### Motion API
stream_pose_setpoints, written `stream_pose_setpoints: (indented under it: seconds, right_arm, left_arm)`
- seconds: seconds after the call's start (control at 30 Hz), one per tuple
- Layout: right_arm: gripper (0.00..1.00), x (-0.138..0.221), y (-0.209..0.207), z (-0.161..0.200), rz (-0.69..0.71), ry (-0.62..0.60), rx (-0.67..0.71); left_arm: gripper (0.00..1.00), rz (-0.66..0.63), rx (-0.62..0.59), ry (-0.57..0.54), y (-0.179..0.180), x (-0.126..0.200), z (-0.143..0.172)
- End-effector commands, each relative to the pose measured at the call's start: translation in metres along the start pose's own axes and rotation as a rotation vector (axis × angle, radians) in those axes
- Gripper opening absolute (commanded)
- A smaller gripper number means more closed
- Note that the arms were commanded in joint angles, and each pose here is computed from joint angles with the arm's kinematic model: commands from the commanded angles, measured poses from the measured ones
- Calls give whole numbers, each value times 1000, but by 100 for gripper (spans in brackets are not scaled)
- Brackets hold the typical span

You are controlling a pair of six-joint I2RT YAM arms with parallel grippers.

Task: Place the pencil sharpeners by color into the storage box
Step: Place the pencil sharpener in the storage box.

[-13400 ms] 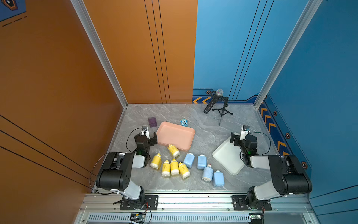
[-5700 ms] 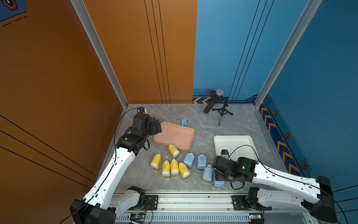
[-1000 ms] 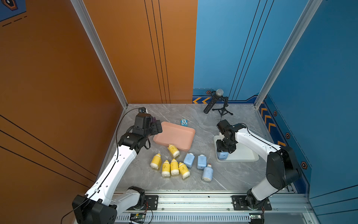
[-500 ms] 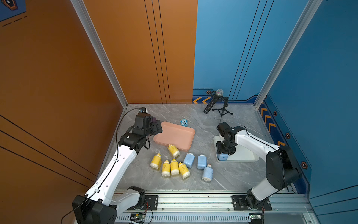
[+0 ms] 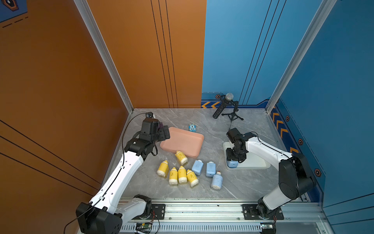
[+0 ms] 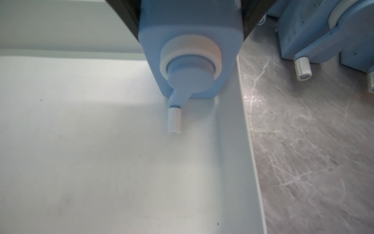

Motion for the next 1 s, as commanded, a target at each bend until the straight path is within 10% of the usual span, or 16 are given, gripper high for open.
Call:
stream_pose_setpoints:
  seconds: [0.0, 0.97]
  right_arm:
    - [46, -8, 1, 7, -1, 14, 2]
    - [75, 23, -2, 15, -1, -56, 17]
  left_arm:
    - [98, -6, -22, 27, -1, -2, 7]
    - [98, 0, -22, 22, -2, -1, 6]
Point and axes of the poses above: each gripper's point midway between its finger pads, its own x axis back along the fingers, its own y axis along the line the jaws close on, z = x × y, the point moved 9 cm from there along x, back along the fingers, and after that the axes turned 13 degrees about -x, right-handed, at the moved point
